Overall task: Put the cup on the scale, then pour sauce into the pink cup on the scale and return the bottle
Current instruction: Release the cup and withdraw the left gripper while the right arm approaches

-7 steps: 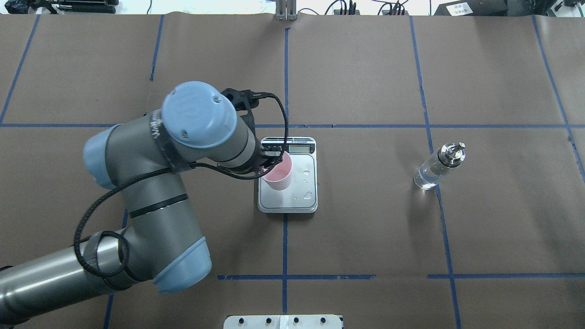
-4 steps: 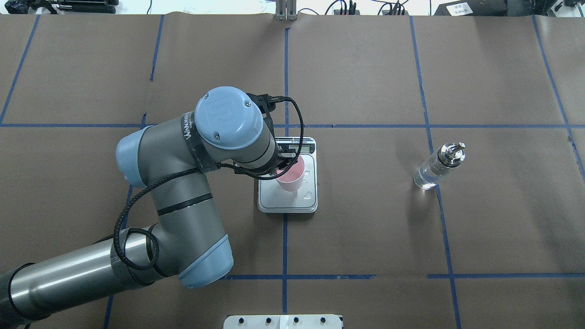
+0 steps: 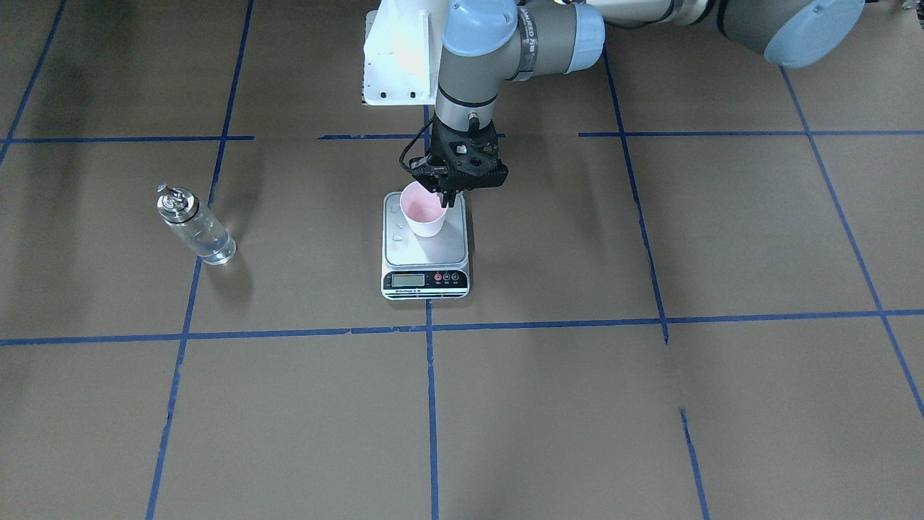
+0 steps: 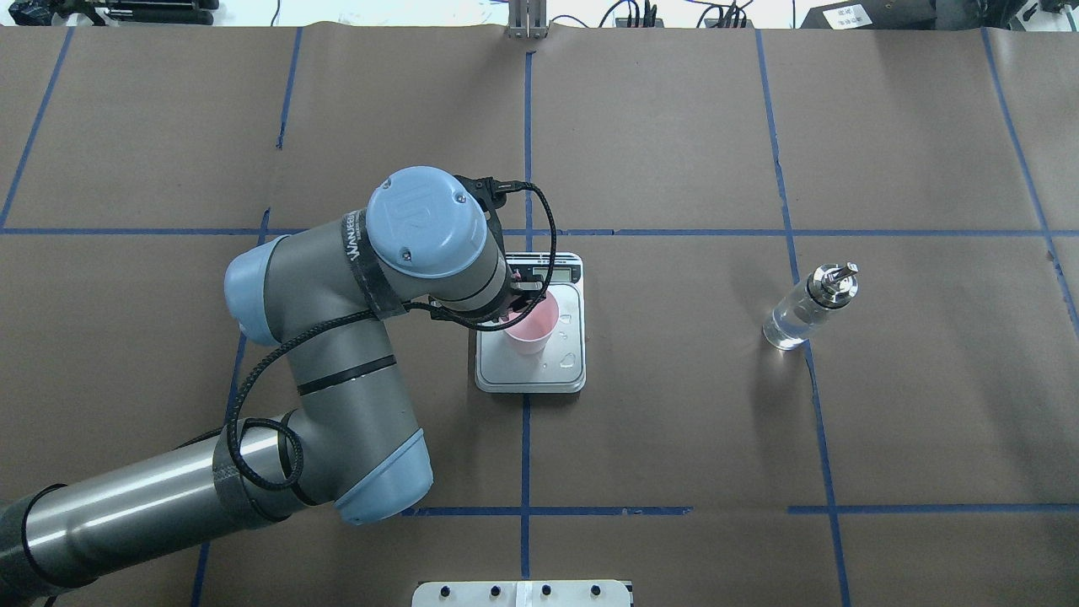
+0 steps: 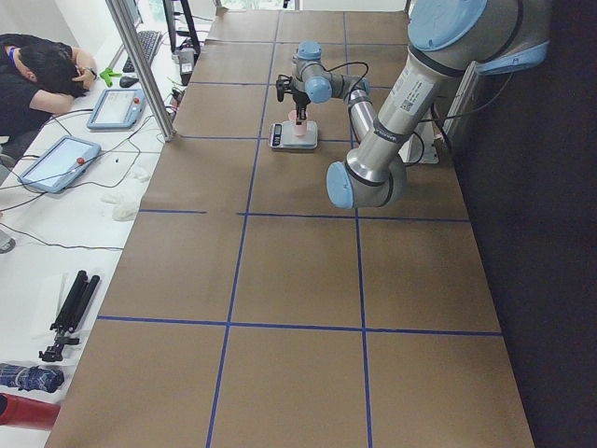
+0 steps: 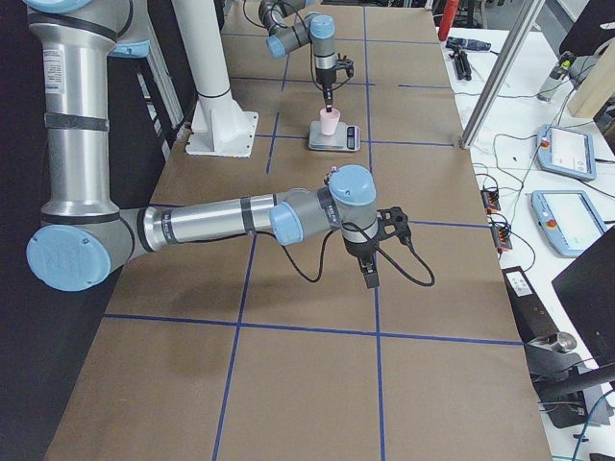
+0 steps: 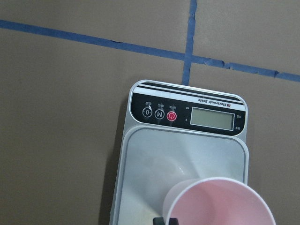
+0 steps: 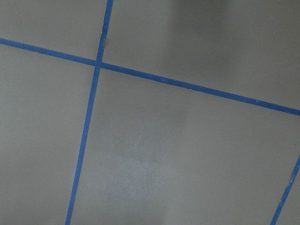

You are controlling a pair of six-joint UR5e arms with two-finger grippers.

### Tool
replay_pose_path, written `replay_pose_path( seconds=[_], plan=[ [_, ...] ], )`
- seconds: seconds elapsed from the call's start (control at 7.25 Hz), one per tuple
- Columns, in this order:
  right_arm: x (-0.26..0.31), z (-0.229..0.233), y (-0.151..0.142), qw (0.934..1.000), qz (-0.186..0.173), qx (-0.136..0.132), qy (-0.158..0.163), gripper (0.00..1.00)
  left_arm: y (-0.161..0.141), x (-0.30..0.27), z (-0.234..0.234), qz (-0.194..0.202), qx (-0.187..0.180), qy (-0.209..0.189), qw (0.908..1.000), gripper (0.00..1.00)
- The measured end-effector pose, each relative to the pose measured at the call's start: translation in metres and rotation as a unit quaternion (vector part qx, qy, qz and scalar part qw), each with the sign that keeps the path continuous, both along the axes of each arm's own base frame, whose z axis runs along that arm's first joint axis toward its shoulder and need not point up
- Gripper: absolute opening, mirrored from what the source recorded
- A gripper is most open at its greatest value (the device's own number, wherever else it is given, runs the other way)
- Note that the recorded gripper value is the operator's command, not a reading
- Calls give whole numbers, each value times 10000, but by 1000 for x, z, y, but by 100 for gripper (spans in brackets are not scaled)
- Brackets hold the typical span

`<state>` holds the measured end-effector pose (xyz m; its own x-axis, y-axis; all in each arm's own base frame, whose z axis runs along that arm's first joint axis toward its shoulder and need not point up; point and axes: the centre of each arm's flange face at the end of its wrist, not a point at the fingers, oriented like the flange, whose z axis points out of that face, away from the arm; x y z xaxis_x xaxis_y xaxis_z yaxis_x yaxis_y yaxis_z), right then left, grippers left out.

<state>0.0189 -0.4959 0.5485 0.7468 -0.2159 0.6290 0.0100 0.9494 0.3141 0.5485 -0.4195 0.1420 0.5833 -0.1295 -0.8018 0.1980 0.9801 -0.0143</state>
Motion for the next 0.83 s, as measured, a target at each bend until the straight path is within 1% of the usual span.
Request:
replay_pose_path(
  seconds=[0.14,0.28,0.55,0.69,0.83],
  plan=[
    [0,0,0,10000,0,1,-2,100,-1,0,0,-7,22,15,10000,75],
    [0,-2,0,10000,-3,15,-8,100,-1,-1,-1,10,70,26,10000,100],
    [-1,-9,-1,10000,-14,88,-25,100,-6,-19,-8,138,411,49,9990,100],
    [-1,-13,-2,9999,-8,122,-43,100,-16,-43,-5,200,677,-5,9975,100],
    [-3,-23,-1,9998,29,131,-152,100,-24,-77,2,355,996,-123,9943,100]
  ],
)
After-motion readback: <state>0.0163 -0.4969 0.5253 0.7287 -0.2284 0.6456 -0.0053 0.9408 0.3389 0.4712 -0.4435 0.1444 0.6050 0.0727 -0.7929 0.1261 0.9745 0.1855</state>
